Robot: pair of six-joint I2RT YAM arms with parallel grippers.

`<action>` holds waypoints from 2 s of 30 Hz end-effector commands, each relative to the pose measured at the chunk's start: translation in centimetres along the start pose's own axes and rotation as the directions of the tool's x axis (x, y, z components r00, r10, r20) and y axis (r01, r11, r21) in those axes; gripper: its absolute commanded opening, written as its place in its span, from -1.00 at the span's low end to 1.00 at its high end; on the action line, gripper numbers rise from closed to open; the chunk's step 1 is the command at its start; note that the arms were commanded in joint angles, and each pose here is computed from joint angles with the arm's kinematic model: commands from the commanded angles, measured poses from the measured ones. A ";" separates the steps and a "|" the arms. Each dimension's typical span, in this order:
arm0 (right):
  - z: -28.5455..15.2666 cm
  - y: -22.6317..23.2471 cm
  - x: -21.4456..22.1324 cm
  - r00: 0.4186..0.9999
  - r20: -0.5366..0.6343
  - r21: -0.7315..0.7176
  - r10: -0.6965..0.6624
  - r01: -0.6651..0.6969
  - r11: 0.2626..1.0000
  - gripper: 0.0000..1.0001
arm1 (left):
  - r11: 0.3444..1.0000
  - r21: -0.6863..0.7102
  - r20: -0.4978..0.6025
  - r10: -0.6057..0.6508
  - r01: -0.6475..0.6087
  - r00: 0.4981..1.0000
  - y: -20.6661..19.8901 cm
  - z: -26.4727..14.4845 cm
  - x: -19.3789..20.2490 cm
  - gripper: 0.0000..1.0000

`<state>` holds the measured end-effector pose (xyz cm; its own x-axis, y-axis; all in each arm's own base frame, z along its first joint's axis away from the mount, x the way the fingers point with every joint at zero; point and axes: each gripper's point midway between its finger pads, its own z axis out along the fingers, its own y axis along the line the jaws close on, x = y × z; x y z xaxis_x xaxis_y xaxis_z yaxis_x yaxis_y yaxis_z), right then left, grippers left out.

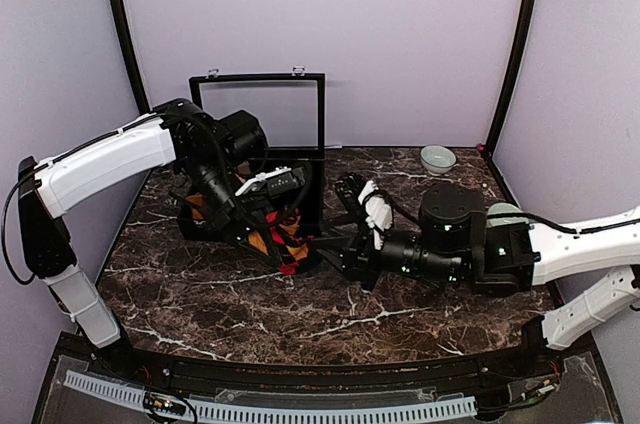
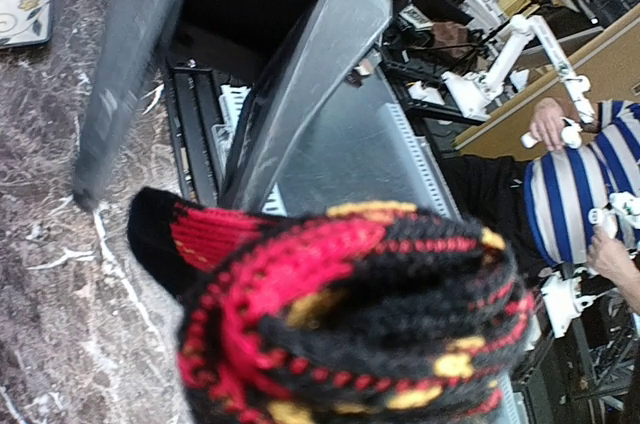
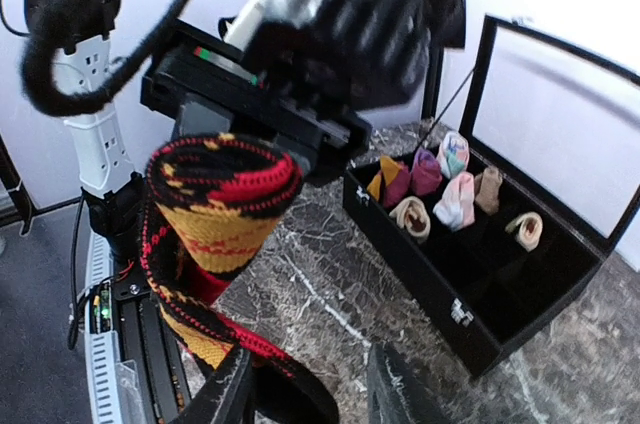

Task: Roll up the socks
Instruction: Roll the sock at the center of the board.

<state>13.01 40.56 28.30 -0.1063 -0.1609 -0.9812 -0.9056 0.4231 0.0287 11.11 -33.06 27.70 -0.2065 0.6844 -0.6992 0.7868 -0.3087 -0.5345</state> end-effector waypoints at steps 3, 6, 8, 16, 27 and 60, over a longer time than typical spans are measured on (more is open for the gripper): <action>-2.8 1.3 -6.0 0.986 0.149 -0.124 -0.071 0.090 0.988 0.01 | 0.997 0.071 0.043 -0.026 0.023 0.999 -1.5 -0.3 -0.8 -1.00; -3.6 2.2 -7.1 0.981 0.182 -0.185 -0.063 0.097 0.978 0.14 | 0.996 0.075 0.047 -0.045 0.041 0.998 -1.2 -0.2 -1.0 -1.00; -3.5 3.3 -7.1 0.983 0.174 -0.246 -0.064 0.106 0.963 0.20 | 0.996 0.079 0.052 -0.055 0.051 0.997 -1.1 -0.2 -1.2 -1.00; -1.7 4.0 -7.2 0.986 0.151 -0.285 -0.065 0.106 0.953 0.23 | 0.995 0.076 0.059 -0.067 0.062 0.996 -0.9 -0.3 -1.7 -1.00; 0.9 1.3 -7.1 0.981 0.179 -0.159 -0.073 0.102 0.982 0.16 | 0.992 0.110 0.051 -0.060 0.054 0.997 -1.8 -0.3 -1.3 -1.00; 3.6 -0.1 -3.8 0.994 -0.003 -0.264 0.111 -0.108 0.958 -1.00 | 0.945 -0.285 -0.025 0.160 -0.160 0.987 0.9 -3.5 -2.5 -0.57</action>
<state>13.62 45.47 31.55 -0.1567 -0.1390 -0.9778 -0.9848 0.0967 0.1441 12.23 -32.43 27.19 -0.1860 0.7252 -0.6630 0.8199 -0.2572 -0.5115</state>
